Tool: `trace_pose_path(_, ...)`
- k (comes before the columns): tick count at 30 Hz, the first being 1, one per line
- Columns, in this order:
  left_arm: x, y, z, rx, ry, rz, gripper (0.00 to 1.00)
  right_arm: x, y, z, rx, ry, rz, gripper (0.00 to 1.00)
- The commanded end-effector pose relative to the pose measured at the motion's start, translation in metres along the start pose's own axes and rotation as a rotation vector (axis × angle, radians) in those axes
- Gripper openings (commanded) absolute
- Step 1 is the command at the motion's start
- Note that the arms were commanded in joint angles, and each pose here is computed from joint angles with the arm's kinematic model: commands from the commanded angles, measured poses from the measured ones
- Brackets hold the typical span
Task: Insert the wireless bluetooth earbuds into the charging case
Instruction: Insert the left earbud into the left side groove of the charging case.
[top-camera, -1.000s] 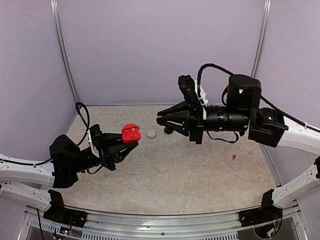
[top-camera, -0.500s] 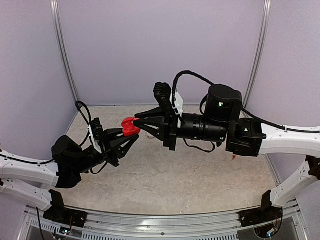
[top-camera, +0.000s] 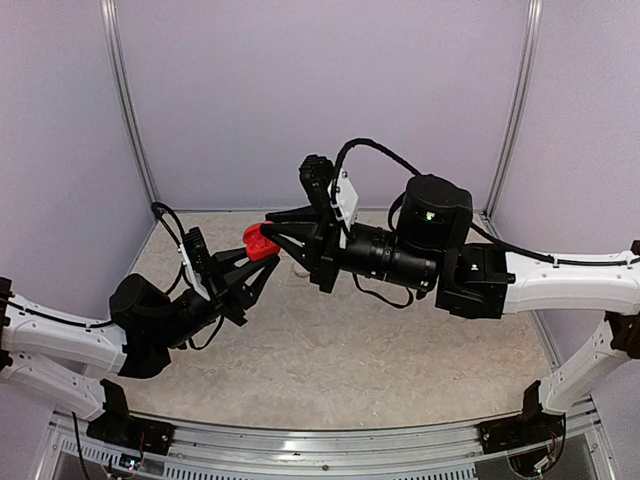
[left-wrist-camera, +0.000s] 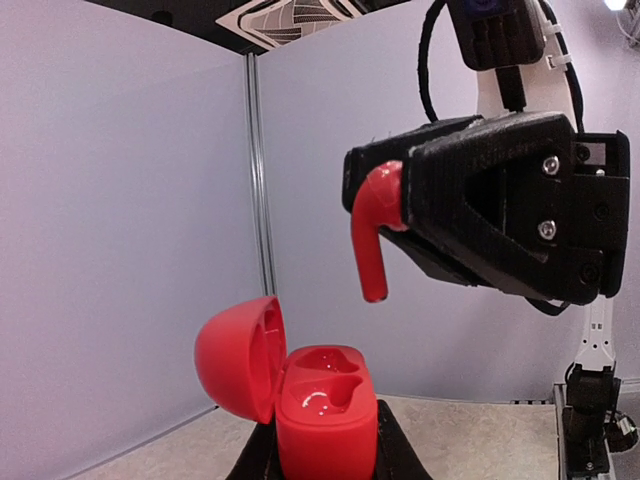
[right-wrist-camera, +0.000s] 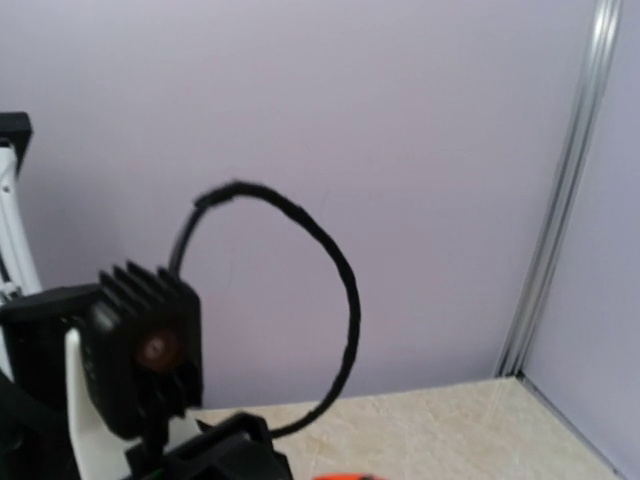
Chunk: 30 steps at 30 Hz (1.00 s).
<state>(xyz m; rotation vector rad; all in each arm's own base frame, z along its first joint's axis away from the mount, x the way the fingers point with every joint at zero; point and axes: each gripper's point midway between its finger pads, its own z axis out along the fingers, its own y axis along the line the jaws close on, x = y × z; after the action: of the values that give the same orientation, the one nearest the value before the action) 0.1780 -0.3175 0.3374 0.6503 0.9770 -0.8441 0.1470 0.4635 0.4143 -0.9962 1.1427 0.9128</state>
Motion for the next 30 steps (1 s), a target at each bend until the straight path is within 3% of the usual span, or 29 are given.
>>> trace_pose_path(1, -0.022, 0.008, 0.006, -0.052, -0.072, -0.005, 0.03, -0.004, -0.003, 0.004, 0.041, -0.021, 0.052, 0.09)
trace_pose_path(30, -0.008, 0.012, 0.006, -0.082, -0.033, 0.017, 0.03, -0.003, -0.002, 0.019, 0.054, -0.011, 0.033, 0.09)
